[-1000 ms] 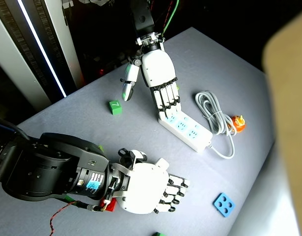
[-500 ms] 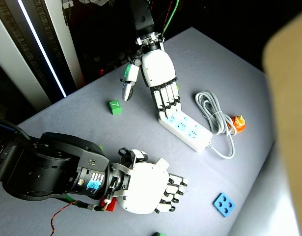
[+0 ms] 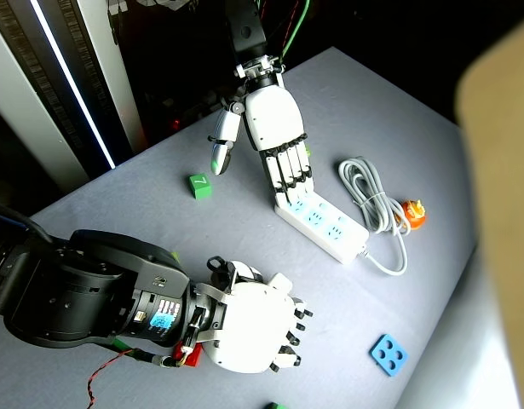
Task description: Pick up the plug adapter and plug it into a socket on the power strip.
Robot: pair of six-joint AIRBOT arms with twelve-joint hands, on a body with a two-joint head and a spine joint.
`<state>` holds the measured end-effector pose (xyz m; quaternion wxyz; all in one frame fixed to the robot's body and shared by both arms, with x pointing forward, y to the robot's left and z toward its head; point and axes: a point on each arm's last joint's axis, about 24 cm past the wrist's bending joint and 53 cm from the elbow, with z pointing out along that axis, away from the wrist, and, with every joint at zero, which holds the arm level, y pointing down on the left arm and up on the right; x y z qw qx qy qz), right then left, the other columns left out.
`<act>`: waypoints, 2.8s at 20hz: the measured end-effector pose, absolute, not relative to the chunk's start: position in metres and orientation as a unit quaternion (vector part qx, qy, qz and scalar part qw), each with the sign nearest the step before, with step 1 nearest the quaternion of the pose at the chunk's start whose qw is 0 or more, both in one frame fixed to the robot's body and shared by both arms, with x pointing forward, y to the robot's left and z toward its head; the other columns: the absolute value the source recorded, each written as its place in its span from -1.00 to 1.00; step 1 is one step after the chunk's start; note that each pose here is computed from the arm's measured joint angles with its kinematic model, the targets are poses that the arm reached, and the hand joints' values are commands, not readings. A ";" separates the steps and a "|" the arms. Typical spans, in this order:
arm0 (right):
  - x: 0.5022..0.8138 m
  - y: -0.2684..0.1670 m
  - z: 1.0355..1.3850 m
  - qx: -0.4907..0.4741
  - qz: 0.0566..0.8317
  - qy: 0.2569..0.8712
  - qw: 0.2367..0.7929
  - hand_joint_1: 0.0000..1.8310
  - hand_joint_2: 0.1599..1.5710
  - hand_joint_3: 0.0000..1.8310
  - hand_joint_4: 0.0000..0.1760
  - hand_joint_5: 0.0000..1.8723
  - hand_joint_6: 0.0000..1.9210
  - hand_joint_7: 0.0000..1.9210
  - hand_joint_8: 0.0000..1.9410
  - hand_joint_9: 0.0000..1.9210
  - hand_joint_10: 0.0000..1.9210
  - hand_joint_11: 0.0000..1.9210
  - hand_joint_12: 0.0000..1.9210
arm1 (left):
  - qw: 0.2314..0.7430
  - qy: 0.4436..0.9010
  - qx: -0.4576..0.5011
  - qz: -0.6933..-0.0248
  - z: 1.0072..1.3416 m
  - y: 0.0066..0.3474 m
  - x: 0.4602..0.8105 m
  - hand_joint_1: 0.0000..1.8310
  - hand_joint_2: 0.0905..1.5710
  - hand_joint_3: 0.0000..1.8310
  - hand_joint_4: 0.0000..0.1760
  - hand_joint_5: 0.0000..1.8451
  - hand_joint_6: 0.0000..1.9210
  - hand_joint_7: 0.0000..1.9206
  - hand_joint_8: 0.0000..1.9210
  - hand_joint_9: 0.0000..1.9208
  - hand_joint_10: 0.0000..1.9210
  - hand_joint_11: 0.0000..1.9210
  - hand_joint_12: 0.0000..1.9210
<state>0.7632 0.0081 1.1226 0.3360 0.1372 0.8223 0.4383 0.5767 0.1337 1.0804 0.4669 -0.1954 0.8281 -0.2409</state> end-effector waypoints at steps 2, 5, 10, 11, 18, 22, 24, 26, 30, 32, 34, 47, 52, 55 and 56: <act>0.764 0.007 1.123 0.136 0.438 0.821 0.339 0.16 0.50 -0.99 -1.00 -0.18 0.29 0.04 -0.97 0.01 -0.94 -0.46 0.07 | 0.467 0.828 -0.195 -0.241 1.080 0.134 0.577 -1.00 0.40 -1.00 -1.00 -0.95 -1.00 -0.93 -0.99 -0.93 -0.99 -0.97 -0.95; 0.765 0.007 1.125 0.136 0.438 0.820 0.342 0.30 0.44 -1.00 -1.00 -0.16 0.32 0.01 0.05 0.16 -0.93 -0.29 0.05 | 0.467 0.828 -0.195 -0.241 1.080 0.134 0.577 -1.00 0.40 -1.00 -1.00 -0.93 -0.99 -0.91 -0.99 -0.91 -0.99 -0.94 -0.94; 0.761 0.010 1.128 0.118 0.434 0.828 0.335 0.31 0.40 -1.00 -0.86 -0.08 0.21 0.04 0.01 0.23 -0.95 -0.21 0.06 | 0.468 0.828 -0.195 -0.240 1.081 0.134 0.577 -1.00 0.40 -1.00 -1.00 -0.93 -0.99 -0.91 -0.99 -0.91 -0.99 -0.95 -0.93; 0.759 0.010 1.129 0.112 0.433 0.830 0.335 0.31 0.40 -1.00 -0.88 -0.08 0.21 0.04 0.01 0.23 -0.95 -0.22 0.06 | 0.468 0.828 -0.195 -0.240 1.081 0.134 0.577 -1.00 0.40 -1.00 -1.00 -0.93 -1.00 -0.91 -0.99 -0.91 -0.99 -0.95 -0.93; 0.741 -0.009 1.171 0.025 0.414 0.812 0.410 0.31 0.41 -1.00 -0.92 -0.11 0.24 0.02 0.04 0.21 -0.97 -0.25 0.10 | 0.469 0.827 -0.194 -0.240 1.081 0.134 0.577 -1.00 0.40 -1.00 -1.00 -0.91 -0.99 -0.89 -0.99 -0.88 -0.99 -0.93 -0.91; 0.735 -0.022 1.175 0.020 0.407 0.819 0.404 0.31 0.40 -1.00 -0.93 -0.08 0.21 0.05 -0.01 0.24 -0.97 -0.22 0.10 | 0.469 0.827 -0.195 -0.241 1.082 0.134 0.577 -1.00 0.40 -1.00 -1.00 -0.91 -0.99 -0.89 -0.99 -0.88 -0.99 -0.94 -0.91; 0.735 -0.027 1.178 0.019 0.392 0.830 0.396 0.31 0.40 -1.00 -0.90 -0.09 0.23 0.04 0.00 0.23 -0.98 -0.23 0.10 | 0.470 0.827 -0.195 -0.241 1.082 0.134 0.577 -1.00 0.40 -1.00 -1.00 -0.88 -1.00 -0.85 -1.00 -0.85 -1.00 -0.93 -0.87; 0.739 -0.037 1.173 0.045 0.364 0.847 0.385 0.31 0.39 -1.00 -0.79 -0.06 0.18 0.04 -0.01 0.23 -0.98 -0.24 0.08 | 0.471 0.826 -0.194 -0.241 1.083 0.134 0.578 -1.00 0.40 -1.00 -1.00 -0.90 -1.00 -0.88 -1.00 -0.87 -1.00 -0.95 -0.87; 0.752 -0.069 1.168 0.076 0.268 0.861 0.426 0.31 0.41 -1.00 -0.92 -0.11 0.24 0.03 0.03 0.22 -0.99 -0.24 0.07 | 0.473 0.825 -0.194 -0.239 1.083 0.134 0.578 -1.00 0.40 -1.00 -1.00 -0.88 -1.00 -0.85 -1.00 -0.84 -1.00 -1.00 -0.66; 0.758 -0.072 1.188 0.043 0.228 0.845 0.482 0.31 0.41 -1.00 -0.92 -0.10 0.23 0.03 0.02 0.22 -0.99 -0.24 0.08 | 0.473 0.825 -0.195 -0.239 1.083 0.134 0.578 -1.00 0.40 -1.00 -1.00 -0.89 -1.00 -0.87 -1.00 -0.86 -1.00 -1.00 -0.70; 0.755 -0.059 1.202 -0.003 0.218 0.828 0.516 0.31 0.40 -1.00 -0.95 -0.09 0.20 0.04 0.02 0.23 -0.99 -0.23 0.08 | 0.473 0.825 -0.194 -0.239 1.084 0.134 0.578 -1.00 0.39 -1.00 -1.00 -0.88 -1.00 -0.86 -1.00 -0.86 -1.00 -1.00 -0.70; 0.758 0.046 1.221 -0.050 0.238 0.810 0.534 0.32 0.39 -1.00 -1.00 -0.09 0.19 0.07 -0.01 0.27 -0.99 -0.16 0.03 | 0.472 0.825 -0.197 -0.239 1.083 0.134 0.577 -1.00 0.40 -1.00 -1.00 -0.90 -1.00 -0.89 -1.00 -0.88 -1.00 -1.00 -0.75; 0.749 0.090 1.213 -0.004 0.283 0.826 0.488 0.31 0.41 -1.00 -1.00 -0.12 0.24 0.04 0.03 0.26 -1.00 -0.17 0.02 | 0.472 0.825 -0.197 -0.239 1.083 0.134 0.577 -1.00 0.39 -1.00 -1.00 -0.89 -1.00 -0.88 -1.00 -0.88 -1.00 -1.00 -0.74; 0.747 0.106 1.215 -0.007 0.291 0.823 0.487 0.32 0.39 -1.00 -1.00 -0.09 0.20 0.06 0.00 0.27 -1.00 -0.15 0.02 | 0.473 0.826 -0.196 -0.238 1.083 0.135 0.577 -1.00 0.39 -1.00 -1.00 -0.89 -1.00 -0.88 -1.00 -0.88 -1.00 -1.00 -0.75; 0.746 0.112 1.215 -0.005 0.296 0.822 0.486 0.31 0.40 -1.00 -1.00 -0.10 0.21 0.05 0.01 0.26 -1.00 -0.16 0.03 | 0.473 0.825 -0.196 -0.238 1.083 0.135 0.577 -1.00 0.39 -1.00 -1.00 -0.89 -1.00 -0.88 -1.00 -0.87 -1.00 -1.00 -0.74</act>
